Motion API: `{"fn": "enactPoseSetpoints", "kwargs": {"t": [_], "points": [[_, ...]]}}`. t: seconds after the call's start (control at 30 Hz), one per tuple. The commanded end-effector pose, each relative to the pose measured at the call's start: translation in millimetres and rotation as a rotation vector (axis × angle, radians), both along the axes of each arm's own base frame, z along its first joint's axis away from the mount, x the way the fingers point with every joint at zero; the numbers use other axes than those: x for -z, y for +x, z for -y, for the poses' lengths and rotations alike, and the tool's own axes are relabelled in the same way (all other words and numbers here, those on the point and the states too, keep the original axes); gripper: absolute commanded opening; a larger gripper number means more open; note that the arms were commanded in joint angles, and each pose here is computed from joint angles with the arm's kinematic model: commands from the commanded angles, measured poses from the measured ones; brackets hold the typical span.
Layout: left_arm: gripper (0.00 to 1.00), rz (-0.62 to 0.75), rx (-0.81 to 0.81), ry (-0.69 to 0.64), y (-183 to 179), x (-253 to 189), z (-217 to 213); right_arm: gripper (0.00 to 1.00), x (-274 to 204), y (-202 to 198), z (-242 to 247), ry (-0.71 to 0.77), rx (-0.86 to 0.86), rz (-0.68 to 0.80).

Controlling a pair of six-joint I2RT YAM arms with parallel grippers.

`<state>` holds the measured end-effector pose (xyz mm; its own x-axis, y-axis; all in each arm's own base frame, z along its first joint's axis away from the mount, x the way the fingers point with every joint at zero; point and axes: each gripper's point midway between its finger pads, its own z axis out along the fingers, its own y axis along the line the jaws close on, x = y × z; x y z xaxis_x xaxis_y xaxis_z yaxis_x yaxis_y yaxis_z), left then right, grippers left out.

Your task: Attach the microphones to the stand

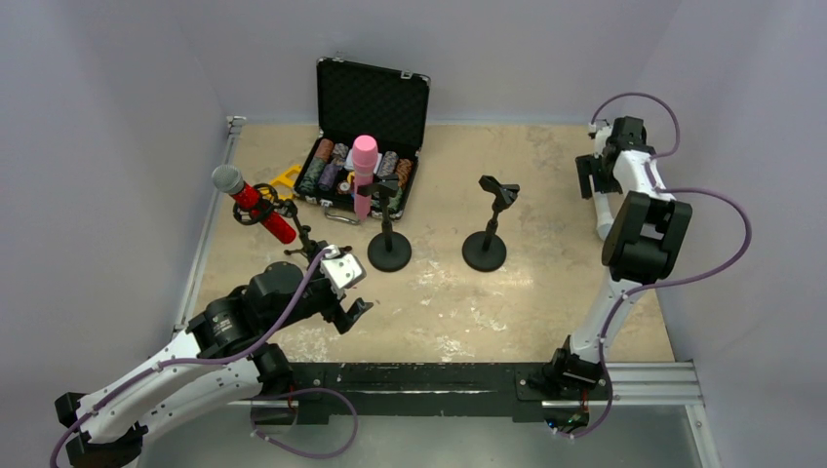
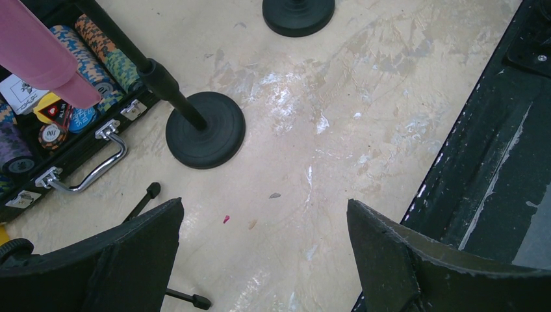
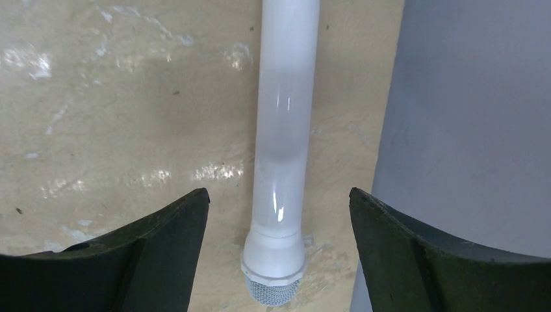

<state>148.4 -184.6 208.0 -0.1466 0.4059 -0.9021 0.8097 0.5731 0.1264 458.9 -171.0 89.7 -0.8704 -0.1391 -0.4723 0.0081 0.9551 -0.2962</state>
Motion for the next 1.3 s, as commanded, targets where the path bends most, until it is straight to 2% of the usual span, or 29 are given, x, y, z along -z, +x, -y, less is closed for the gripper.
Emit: {"fn": "enactPoseSetpoints", "kwargs": {"t": [0.0,0.3,0.63,0.93,1.07,1.27], "points": [[0.99,0.033,-0.001,-0.02,4.4,-6.9,2.4,0.81,2.3,-12.7,10.5,0.025,0.016,-0.057],[0.99,0.036,0.0,-0.025,4.0,-8.5,2.2,0.69,37.8,-41.5,6.4,0.113,-0.01,-0.199],[0.99,0.035,-0.003,-0.024,3.8,-8.6,1.2,0.64,63.1,-60.9,-7.4,0.199,-0.071,-0.297],[0.99,0.039,-0.001,-0.029,3.4,-9.8,1.0,0.28,63.7,-76.0,-26.1,0.256,-0.138,-0.286],[0.99,0.037,0.003,-0.031,2.7,-10.1,1.6,0.2,55.0,-97.3,-36.6,0.238,-0.181,-0.255],[0.99,0.027,0.014,-0.028,1.6,-8.6,4.0,0.14,46.7,-135.6,-56.9,0.245,-0.275,-0.246]]}}
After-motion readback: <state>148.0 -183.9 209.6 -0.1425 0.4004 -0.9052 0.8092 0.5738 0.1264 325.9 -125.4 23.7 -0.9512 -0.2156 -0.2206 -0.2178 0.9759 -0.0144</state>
